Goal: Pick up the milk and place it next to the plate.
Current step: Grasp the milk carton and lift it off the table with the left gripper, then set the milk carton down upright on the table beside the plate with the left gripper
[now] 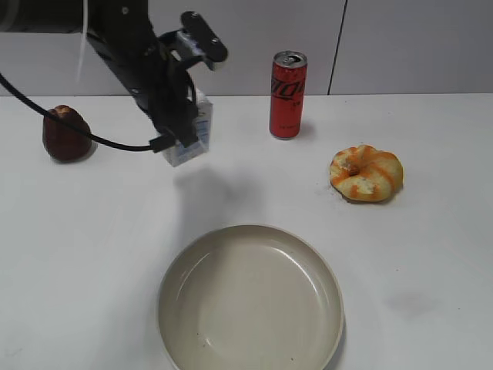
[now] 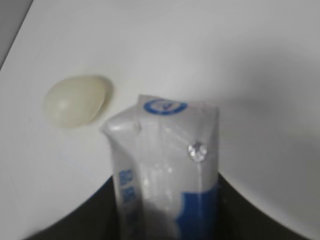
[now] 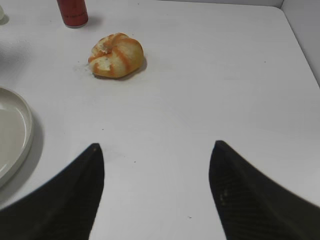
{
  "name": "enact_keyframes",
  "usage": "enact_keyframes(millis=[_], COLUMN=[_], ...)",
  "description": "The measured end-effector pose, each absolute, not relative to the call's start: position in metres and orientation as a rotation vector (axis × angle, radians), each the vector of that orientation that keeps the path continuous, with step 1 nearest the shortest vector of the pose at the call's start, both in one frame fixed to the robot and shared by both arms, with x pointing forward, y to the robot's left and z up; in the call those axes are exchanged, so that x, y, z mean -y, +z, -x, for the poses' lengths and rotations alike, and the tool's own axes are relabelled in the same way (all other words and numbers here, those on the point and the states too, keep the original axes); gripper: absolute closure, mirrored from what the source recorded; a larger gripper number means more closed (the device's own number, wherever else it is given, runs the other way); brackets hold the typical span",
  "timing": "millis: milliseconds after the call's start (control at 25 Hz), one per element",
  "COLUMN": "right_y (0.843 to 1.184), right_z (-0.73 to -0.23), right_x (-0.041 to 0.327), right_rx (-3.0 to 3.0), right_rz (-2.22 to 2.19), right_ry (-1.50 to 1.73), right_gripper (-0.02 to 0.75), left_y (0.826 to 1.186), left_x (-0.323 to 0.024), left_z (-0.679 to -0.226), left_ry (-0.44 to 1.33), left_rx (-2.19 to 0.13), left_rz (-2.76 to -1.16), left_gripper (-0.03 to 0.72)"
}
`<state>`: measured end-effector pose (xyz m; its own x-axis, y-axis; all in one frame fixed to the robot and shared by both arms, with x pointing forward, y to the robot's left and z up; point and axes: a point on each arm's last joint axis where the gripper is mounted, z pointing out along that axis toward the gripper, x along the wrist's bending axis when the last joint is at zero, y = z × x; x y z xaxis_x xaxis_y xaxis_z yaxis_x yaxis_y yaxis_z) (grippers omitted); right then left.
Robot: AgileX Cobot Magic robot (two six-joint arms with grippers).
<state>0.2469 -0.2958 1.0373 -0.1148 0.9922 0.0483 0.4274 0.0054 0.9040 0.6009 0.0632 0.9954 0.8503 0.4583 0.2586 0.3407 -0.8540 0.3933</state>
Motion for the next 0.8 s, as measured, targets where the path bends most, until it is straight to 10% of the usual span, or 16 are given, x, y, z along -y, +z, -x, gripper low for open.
enact_keyframes(millis=[800], right_y=[1.037], right_z=[-0.247], right_x=[0.296], right_rx=[-1.617], right_rz=[-1.485], right_ry=[1.076], right_gripper=[0.238], left_y=[0.970], left_x=[0.009], left_z=[-0.536], left_ry=[0.214], left_rx=[0.096], left_rz=[-2.792], left_gripper=[0.413])
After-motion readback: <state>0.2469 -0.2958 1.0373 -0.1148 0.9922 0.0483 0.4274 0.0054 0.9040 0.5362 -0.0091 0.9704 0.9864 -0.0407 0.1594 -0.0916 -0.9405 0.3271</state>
